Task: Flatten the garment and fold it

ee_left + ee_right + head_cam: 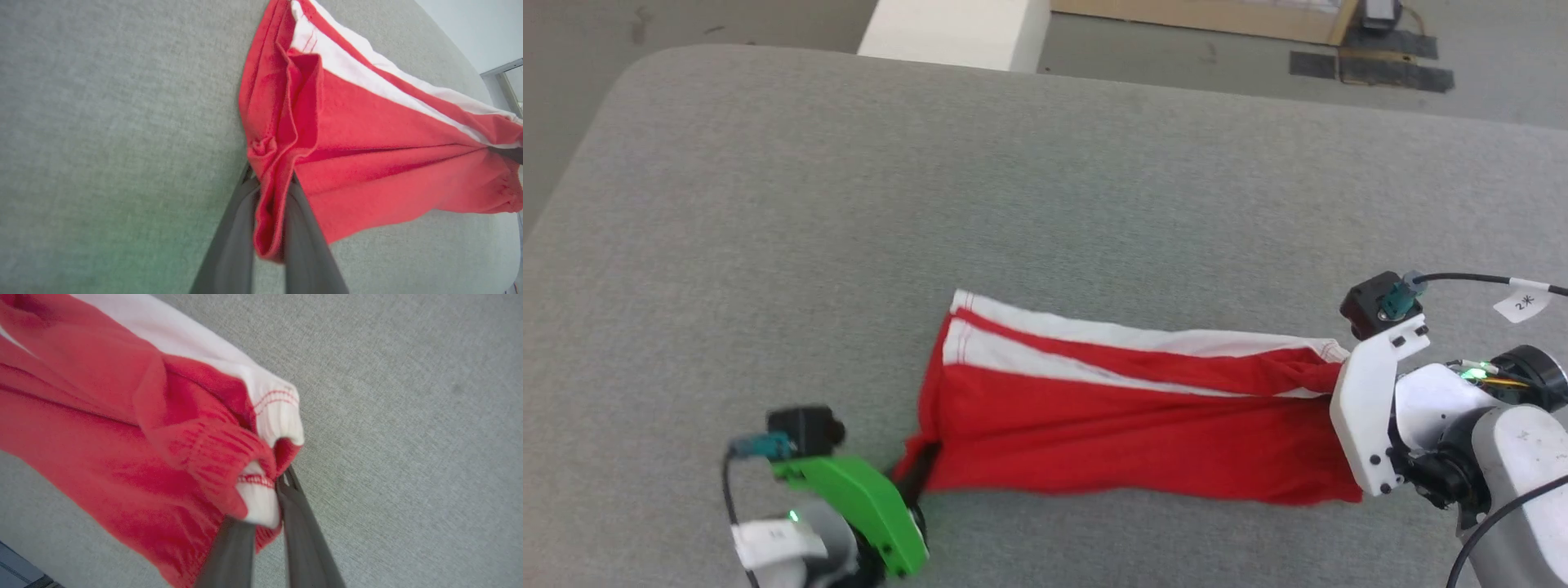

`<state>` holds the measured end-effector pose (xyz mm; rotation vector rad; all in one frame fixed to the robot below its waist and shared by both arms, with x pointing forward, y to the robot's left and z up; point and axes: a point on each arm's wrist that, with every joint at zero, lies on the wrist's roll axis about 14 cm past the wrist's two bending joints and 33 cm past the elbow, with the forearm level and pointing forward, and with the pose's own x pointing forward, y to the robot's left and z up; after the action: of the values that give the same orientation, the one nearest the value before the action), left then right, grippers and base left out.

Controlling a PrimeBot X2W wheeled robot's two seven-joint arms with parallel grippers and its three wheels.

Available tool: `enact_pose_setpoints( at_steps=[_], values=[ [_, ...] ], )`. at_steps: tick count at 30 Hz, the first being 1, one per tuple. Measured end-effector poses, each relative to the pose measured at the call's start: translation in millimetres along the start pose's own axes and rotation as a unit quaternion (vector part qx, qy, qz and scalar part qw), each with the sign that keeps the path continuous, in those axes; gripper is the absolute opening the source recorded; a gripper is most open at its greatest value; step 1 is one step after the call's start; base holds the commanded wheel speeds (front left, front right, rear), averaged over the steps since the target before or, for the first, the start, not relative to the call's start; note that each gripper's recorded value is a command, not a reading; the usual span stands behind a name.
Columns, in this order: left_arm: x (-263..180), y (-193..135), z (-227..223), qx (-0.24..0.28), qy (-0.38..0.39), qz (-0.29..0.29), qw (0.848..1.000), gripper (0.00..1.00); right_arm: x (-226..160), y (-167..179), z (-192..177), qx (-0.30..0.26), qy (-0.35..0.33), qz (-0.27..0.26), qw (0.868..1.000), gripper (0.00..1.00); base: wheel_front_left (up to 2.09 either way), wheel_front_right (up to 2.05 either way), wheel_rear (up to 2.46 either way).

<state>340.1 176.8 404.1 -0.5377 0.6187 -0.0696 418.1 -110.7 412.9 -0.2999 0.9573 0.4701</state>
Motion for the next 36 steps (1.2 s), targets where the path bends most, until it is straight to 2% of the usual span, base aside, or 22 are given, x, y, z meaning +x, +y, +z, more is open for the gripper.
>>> enact_pose_setpoints(
  at_steps=[4, 5, 6, 7, 8, 15, 20, 24, 28, 36],
  values=[
    [-11, -3, -20, -0.016, 0.021, 0.005, 1.0, 0.0, 4, 0, 1, -0.003, 0.008, -0.004, 1.0, 0.0, 0.0, 0.0, 0.0],
    [-13, -3, -19, -0.017, 0.018, 0.007, 1.0, 0.07, 5, 2, 1, -0.001, 0.01, -0.003, 1.0, 0.0, 0.0, 0.0, 0.0],
    [-14, -3, -17, -0.019, 0.013, 0.01, 1.0, 0.49, 6, 5, 1, 0.002, 0.009, 0.0, 1.0, 0.0, 0.0, 0.0, 0.0],
    [-15, -2, -14, -0.019, 0.007, 0.012, 1.0, 1.0, 5, 7, 4, 0.005, 0.003, 0.001, 1.0, 0.19, 0.0, 0.0, 0.0],
    [-17, -1, -10, -0.019, 0.002, 0.016, 1.0, 1.0, 4, 9, 6, 0.006, -0.003, 0.002, 1.0, 1.0, 0.0, 0.0, 0.0],
    [-29, 10, 33, -0.003, -0.063, 0.035, 0.997, 1.0, -11, 9, 24, 0.044, -0.073, -0.001, 0.996, 1.0, 0.0, 0.0, 0.0],
    [-45, 20, 84, 0.035, -0.158, 0.057, 0.985, 1.0, -31, 4, 28, 0.091, -0.136, -0.025, 0.986, 1.0, 0.0, 0.0, 0.0],
    [-61, 20, 126, 0.11, -0.259, 0.069, 0.957, 1.0, -45, -5, 15, 0.132, -0.168, -0.062, 0.975, 1.0, 0.0, 0.0, 0.0],
    [-75, 12, 151, 0.173, -0.356, 0.066, 0.916, 1.0, -47, -6, -14, 0.146, -0.145, -0.077, 0.975, 1.0, 0.0, 0.0, 0.0],
    [-81, -6, 163, 0.217, -0.403, 0.052, 0.888, 1.0, -31, 7, -20, 0.153, -0.119, -0.046, 0.98, 1.0, 0.0, 0.0, 0.0]
  ],
)
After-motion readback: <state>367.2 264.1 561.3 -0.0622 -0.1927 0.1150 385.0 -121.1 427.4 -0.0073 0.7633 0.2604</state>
